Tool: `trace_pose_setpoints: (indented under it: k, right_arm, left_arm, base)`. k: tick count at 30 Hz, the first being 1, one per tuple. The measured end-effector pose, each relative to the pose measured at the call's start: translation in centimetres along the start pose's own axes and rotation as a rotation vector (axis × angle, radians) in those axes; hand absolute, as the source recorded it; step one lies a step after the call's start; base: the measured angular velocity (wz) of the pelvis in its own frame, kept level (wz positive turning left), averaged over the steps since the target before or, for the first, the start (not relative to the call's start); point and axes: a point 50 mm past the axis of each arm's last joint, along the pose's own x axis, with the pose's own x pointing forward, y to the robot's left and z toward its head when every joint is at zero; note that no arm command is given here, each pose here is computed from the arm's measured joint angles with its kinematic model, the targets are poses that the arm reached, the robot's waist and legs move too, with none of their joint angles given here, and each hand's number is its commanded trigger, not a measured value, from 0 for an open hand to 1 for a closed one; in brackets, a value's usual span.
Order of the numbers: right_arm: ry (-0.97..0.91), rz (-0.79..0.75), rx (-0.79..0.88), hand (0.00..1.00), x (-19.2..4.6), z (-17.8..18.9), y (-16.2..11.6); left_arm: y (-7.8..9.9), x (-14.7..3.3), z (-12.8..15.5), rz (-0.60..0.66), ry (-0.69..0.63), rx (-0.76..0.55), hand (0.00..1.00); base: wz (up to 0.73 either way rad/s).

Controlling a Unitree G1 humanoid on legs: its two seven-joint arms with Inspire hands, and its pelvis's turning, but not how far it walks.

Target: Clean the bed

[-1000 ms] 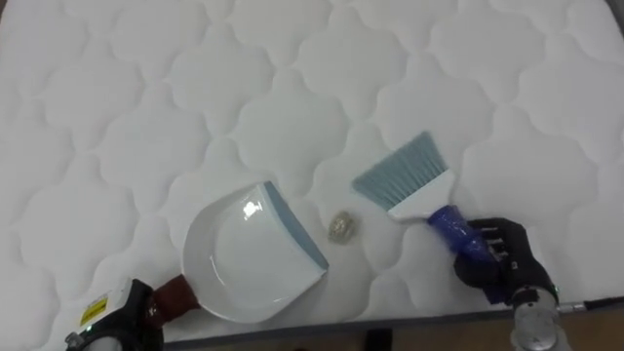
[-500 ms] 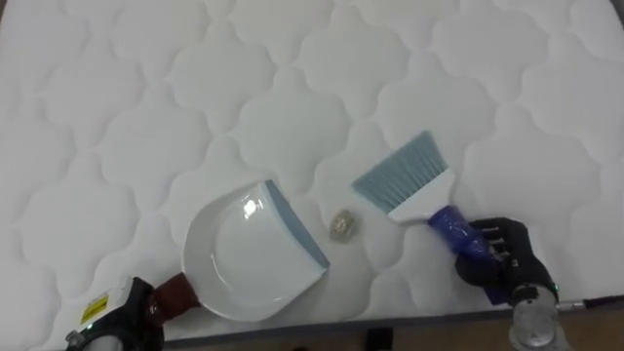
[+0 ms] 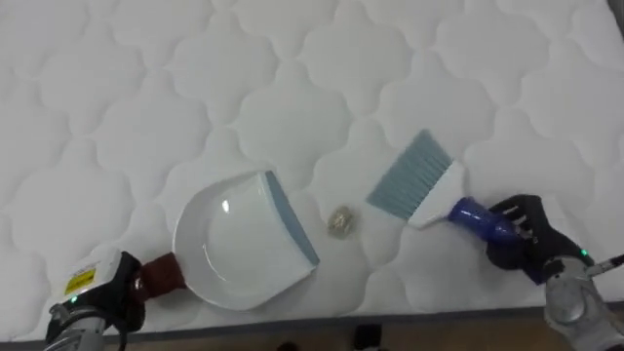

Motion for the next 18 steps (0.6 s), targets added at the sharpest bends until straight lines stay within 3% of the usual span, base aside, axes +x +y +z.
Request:
trace_pose_setpoints:
  k: [8, 18]
  right_arm:
    - [-0.14, -0.016, -0.352, 1.0, 1.3, 1.3, -3.2]
    - [-0.368, -0.099, -0.739, 1.0, 1.5, 4.2, -5.7]
  left_arm:
    - [1.7, 0.2, -0.4, 0.018, -0.03, 0.058, 1.0]
    - [1.6, -0.1, -0.8, 0.01, -0.034, 0.055, 1.0]
  base:
    - [0.0]
    - [-0.04]
